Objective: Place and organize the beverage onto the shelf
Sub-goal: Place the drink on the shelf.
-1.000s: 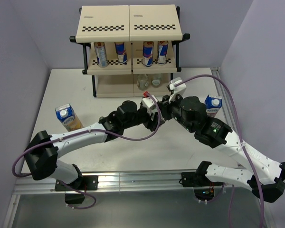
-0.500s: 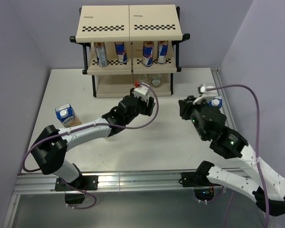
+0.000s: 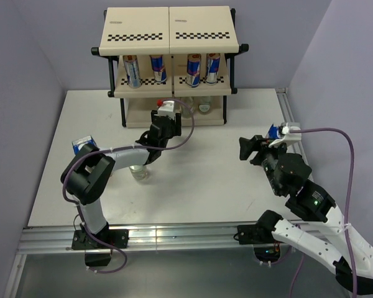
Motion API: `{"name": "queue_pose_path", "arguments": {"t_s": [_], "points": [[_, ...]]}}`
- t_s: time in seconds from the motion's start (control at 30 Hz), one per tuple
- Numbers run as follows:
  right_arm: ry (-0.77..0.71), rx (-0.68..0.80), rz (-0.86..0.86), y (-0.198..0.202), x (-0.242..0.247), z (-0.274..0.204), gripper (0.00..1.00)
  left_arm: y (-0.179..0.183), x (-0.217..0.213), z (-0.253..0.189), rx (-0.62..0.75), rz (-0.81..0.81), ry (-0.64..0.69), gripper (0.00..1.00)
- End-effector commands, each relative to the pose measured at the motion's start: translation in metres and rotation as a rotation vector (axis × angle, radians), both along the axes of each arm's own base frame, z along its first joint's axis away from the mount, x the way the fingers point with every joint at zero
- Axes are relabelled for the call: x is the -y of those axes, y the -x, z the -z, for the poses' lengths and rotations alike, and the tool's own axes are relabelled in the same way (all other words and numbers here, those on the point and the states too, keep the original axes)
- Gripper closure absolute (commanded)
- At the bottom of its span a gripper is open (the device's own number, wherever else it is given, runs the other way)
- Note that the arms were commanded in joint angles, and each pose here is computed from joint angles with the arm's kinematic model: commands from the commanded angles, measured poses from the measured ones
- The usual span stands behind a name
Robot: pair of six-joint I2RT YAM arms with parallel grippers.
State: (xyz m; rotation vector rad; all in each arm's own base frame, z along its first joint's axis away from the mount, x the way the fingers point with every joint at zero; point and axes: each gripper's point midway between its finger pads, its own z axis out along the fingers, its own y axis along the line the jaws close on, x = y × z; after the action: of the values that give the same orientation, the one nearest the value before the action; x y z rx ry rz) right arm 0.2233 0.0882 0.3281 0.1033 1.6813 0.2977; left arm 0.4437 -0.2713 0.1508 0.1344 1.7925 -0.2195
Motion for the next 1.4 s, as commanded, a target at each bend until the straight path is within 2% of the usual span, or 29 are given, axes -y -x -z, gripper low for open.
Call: {"name": "queue_pose_path", "arguments": {"t_s": [0.0, 0.37, 1.37], "points": [[-0.072, 0.065, -0.017, 0.008, 0.005, -0.016, 0.21, -0.030, -0.003, -0.102, 0.281, -0.053, 0.251, 1.00], [-0.139, 0.130, -0.105, 0.026, 0.003, -0.036, 0.20, -0.065, -0.016, -0.077, 0.313, -0.094, 0.207, 1.00], [-0.177, 0.190, -0.195, 0.039, -0.004, -0.046, 0.20, -0.116, -0.027, -0.049, 0.292, -0.117, 0.155, 1.00]]}}
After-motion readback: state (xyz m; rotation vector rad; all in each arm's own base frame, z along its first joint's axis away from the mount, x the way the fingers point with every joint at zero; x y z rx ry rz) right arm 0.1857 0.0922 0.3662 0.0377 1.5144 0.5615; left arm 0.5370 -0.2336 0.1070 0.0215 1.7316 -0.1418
